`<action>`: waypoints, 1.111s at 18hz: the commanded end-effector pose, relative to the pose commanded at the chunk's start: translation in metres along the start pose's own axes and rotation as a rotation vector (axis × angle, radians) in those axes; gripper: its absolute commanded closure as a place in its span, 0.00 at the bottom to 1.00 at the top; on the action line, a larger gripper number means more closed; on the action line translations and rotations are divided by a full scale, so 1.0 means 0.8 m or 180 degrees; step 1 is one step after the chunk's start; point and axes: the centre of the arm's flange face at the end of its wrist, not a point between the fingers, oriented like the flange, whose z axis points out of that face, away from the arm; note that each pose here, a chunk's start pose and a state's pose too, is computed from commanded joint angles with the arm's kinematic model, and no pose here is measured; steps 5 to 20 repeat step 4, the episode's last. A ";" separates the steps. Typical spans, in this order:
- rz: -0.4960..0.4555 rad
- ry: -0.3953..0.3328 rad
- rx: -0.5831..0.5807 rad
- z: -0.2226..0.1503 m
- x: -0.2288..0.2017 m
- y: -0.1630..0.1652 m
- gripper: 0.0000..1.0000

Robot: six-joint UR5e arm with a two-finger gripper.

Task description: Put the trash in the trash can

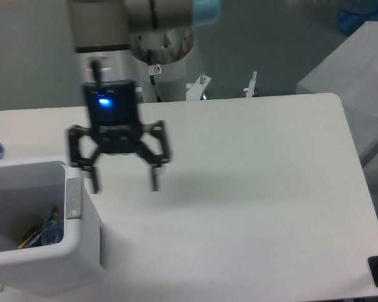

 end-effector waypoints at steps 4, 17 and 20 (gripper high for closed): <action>0.0170 -0.0119 -0.0235 0.007 -0.018 0.014 0.00; 0.0170 -0.0119 -0.0235 0.007 -0.018 0.014 0.00; 0.0170 -0.0119 -0.0235 0.007 -0.018 0.014 0.00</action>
